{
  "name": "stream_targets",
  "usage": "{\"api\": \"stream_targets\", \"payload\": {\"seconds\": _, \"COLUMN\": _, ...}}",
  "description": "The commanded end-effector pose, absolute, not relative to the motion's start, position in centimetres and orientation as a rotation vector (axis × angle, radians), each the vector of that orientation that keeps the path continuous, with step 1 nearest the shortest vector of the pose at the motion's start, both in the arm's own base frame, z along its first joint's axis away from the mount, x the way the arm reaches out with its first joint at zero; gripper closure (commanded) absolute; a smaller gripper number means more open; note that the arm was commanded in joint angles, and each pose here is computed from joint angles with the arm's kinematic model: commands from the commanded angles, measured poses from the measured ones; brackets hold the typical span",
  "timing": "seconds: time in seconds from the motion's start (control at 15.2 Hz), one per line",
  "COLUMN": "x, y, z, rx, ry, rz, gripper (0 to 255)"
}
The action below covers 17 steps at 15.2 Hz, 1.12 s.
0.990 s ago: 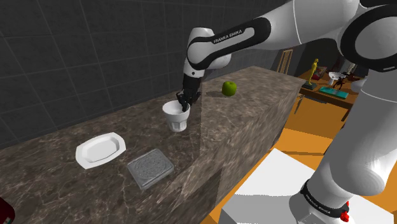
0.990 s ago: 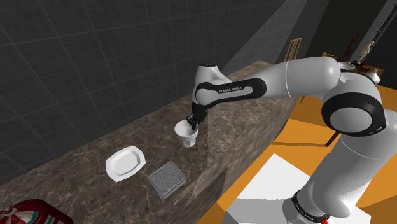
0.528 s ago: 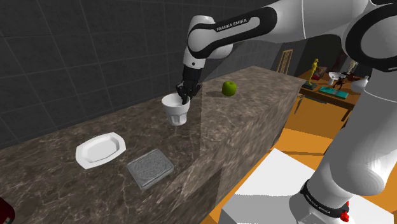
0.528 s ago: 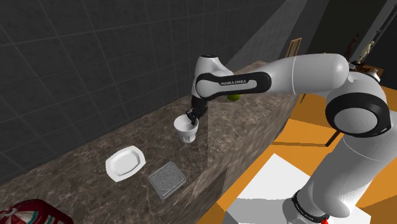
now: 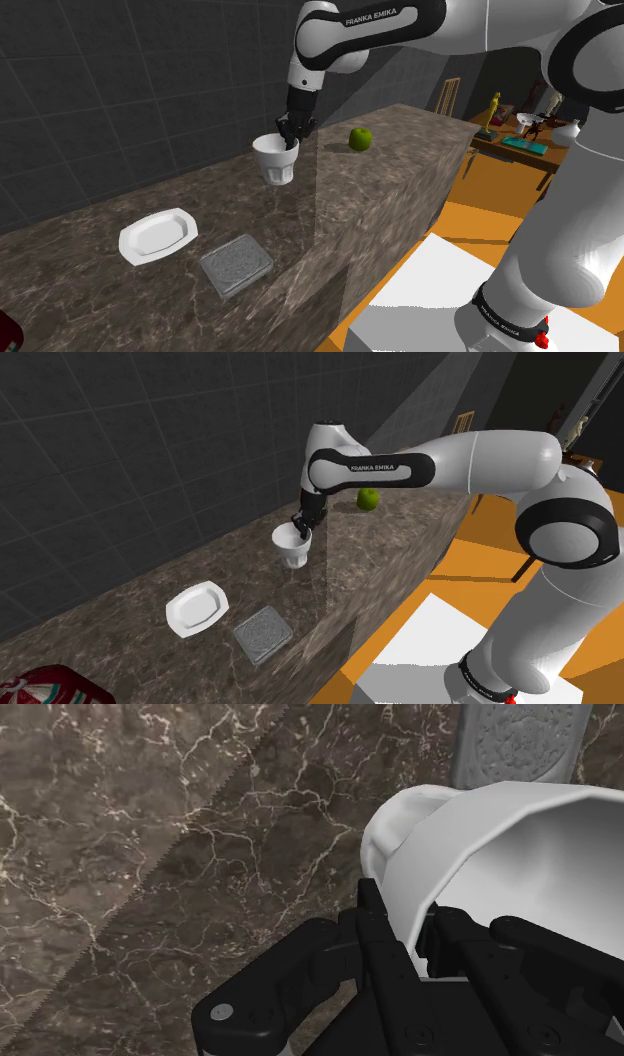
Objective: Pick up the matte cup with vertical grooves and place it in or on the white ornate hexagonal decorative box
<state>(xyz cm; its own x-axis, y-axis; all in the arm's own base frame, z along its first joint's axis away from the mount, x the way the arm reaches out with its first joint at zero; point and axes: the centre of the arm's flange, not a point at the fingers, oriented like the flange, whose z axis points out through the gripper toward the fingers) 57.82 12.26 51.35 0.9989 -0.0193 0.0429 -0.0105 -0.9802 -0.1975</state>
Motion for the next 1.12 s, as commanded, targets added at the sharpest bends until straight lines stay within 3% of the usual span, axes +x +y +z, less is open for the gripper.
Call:
{"api": "stream_targets", "payload": {"seconds": 0.0, "x": 57.8, "y": 12.2, "z": 52.1, "rx": -2.942, "ry": 0.022, "rz": -0.066, "gripper": 255}}
{"api": "stream_targets", "payload": {"seconds": 1.06, "x": 50.7, "y": 29.1, "z": 53.9, "rx": -2.942, "ry": 0.022, "rz": -0.066, "gripper": 255}}
